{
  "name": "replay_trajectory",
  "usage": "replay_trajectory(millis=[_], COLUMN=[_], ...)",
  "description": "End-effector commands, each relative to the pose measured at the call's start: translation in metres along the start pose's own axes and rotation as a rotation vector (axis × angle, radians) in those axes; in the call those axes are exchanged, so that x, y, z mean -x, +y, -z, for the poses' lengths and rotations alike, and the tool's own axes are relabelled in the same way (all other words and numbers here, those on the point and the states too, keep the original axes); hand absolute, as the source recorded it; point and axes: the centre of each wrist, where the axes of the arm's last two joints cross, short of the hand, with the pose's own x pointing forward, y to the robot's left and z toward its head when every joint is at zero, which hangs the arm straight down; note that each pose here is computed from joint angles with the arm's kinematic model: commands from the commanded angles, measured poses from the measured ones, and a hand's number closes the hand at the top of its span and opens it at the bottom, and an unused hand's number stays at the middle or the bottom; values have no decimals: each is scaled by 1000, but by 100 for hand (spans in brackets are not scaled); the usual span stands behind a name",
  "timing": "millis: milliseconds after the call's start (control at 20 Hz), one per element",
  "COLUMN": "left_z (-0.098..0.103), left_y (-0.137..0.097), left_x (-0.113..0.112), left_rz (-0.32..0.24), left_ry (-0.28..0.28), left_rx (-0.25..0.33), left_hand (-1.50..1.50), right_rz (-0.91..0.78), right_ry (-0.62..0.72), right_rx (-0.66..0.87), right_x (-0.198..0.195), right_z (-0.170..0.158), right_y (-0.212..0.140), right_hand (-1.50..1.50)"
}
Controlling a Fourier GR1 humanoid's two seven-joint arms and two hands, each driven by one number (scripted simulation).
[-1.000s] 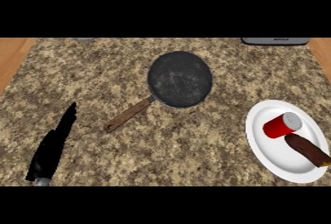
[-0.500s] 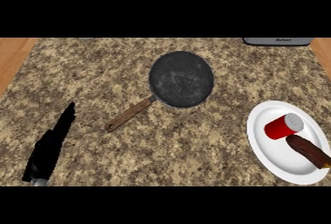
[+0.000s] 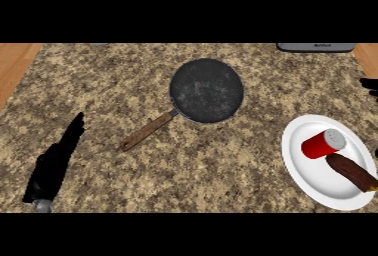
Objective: Pick the can from the plate and place it in the pan
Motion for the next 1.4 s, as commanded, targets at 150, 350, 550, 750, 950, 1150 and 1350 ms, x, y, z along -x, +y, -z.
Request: replay_trajectory(millis=[150,350,550,750,950,1150,1350], left_z=[-4,-6,-1,1,5,-5,-8], left_y=[6,19,7,-11,5,6,2], left_x=[12,31,18,9,12,18,16], left_rz=[1,8,-5,16,4,3,4], left_ry=[14,18,7,12,2,8,7], left_rx=[3,7,-10,-19,-14,10,-13], left_hand=[0,0,0,0,0,0,0], right_rz=[-105,-112,-134,-191,-181,-183,-182], right_ry=[101,123,114,189,227,234,230], right_rx=[-97,-122,-137,-155,-161,-173,-171], right_x=[-37,-36,-41,-33,-22,-34,-16], right_z=[21,26,33,31,45,61,55], right_y=[29,27,65,46,62,65,64], right_hand=[-150,-150,-150,-150,-150,-150,-150])
